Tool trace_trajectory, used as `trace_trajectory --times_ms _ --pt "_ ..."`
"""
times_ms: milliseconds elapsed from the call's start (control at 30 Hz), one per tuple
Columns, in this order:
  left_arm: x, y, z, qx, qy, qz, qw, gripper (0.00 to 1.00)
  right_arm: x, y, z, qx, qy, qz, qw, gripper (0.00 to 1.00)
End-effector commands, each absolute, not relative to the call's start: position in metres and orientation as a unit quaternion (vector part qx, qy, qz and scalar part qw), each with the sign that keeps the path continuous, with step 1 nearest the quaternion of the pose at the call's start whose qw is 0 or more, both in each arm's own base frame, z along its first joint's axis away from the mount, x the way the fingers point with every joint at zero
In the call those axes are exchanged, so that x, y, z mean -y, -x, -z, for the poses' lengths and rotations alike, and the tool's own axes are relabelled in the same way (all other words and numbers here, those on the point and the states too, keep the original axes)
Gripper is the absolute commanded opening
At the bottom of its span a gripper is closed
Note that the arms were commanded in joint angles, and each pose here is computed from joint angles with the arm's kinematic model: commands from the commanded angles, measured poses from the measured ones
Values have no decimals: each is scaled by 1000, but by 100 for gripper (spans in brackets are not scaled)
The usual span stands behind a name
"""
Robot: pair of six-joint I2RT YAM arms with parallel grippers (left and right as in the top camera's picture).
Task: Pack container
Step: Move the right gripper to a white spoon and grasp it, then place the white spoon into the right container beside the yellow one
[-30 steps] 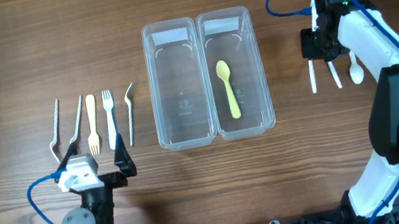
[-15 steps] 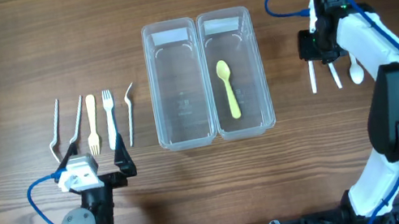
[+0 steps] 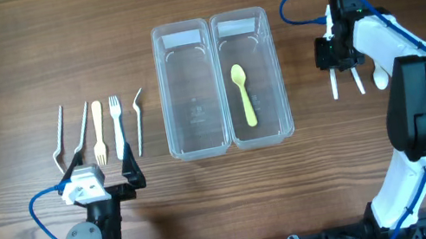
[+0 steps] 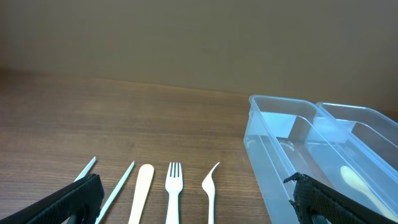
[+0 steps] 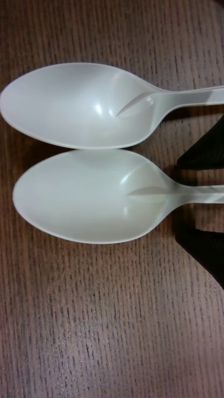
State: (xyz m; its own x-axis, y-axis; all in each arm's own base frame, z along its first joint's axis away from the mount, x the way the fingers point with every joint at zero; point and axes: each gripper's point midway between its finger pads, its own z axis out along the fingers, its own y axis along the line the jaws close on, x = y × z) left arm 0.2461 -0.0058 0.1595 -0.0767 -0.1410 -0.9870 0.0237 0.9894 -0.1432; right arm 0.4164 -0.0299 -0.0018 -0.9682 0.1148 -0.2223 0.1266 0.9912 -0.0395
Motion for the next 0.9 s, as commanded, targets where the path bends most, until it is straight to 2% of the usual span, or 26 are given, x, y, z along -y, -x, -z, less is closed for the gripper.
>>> trace_trajectory --times_ms 0,33,67,100,267,433,500,633,733,867 --pt "10 -246 -157 -732 37 74 676 100 28 -407 22 -994 -66 20 82 26" --pt "10 -246 -157 -732 37 74 676 100 28 -405 26 -995 -66 20 77 19" --pt "10 -246 -157 -732 37 74 676 100 28 -404 28 -995 -65 21 74 5" --pt "10 -246 -157 -732 37 74 676 100 28 -404 28 -995 -65 21 74 4" --pt "10 -246 -157 -732 37 74 676 100 28 -414 -4 -993 -46 22 108 4" --pt "10 -246 -157 -732 37 74 676 100 4 -428 -111 -971 -23 -37 235 4" --pt "10 -246 -157 -732 37 74 676 100 -18 -425 -160 -954 1 -74 290 4" --pt "10 -246 -157 -732 37 74 676 100 -66 -405 -221 -928 55 -118 350 4" --pt "10 -246 -157 -732 37 74 676 100 -107 -393 -229 -922 85 -143 349 4" --pt "10 -246 -157 -732 37 74 676 100 -145 -390 -189 -936 108 -156 297 4"
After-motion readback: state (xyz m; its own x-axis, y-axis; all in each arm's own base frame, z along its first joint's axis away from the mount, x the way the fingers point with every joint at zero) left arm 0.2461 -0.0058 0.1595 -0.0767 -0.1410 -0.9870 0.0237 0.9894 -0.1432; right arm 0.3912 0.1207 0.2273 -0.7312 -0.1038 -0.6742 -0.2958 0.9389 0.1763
